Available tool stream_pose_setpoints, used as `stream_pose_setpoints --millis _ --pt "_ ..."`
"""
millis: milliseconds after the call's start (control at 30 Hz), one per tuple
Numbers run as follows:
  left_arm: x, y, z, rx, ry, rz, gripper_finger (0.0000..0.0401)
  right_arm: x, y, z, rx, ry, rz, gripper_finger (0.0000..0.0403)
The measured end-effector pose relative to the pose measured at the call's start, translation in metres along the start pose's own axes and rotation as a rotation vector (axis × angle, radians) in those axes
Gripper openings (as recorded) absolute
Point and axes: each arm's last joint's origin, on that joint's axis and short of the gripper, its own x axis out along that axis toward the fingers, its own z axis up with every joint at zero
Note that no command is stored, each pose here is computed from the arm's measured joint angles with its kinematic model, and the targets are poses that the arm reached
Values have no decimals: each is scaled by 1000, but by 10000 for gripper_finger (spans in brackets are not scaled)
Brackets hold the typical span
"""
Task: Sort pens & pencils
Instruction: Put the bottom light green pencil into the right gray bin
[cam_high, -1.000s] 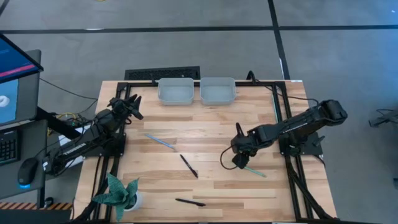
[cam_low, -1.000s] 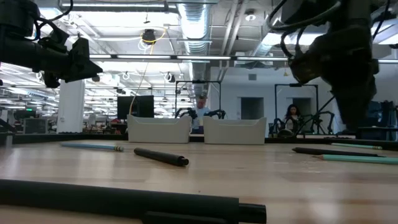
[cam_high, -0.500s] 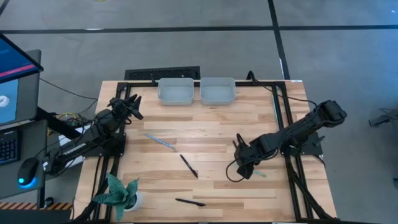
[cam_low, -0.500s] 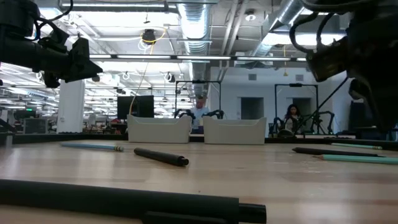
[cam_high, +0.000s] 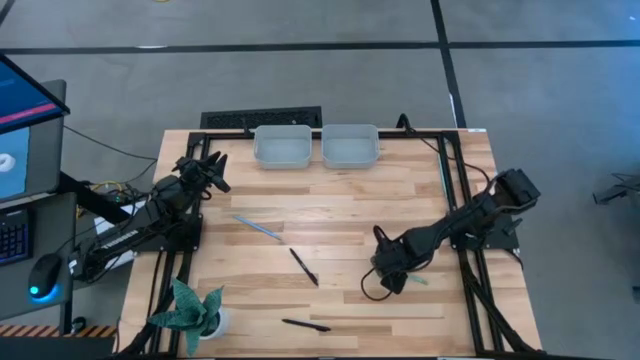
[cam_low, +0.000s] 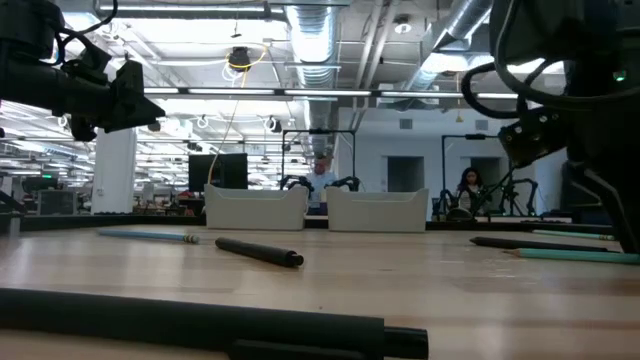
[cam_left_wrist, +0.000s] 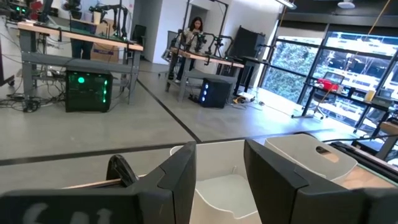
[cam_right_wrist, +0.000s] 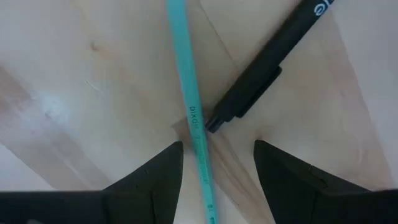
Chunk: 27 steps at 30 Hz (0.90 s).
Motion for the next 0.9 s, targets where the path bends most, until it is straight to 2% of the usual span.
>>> stream_pose_setpoints --millis 233,467,900 --pt "0 0 0 0 0 0 126 4 5 -4 -33 -4 -28 221" --pt "0 0 0 0 0 1 126 -10 9 0 -48 -142 -23 221" --pt "0 0 0 23 0 1 126 -5 9 0 -45 -131 -43 219"
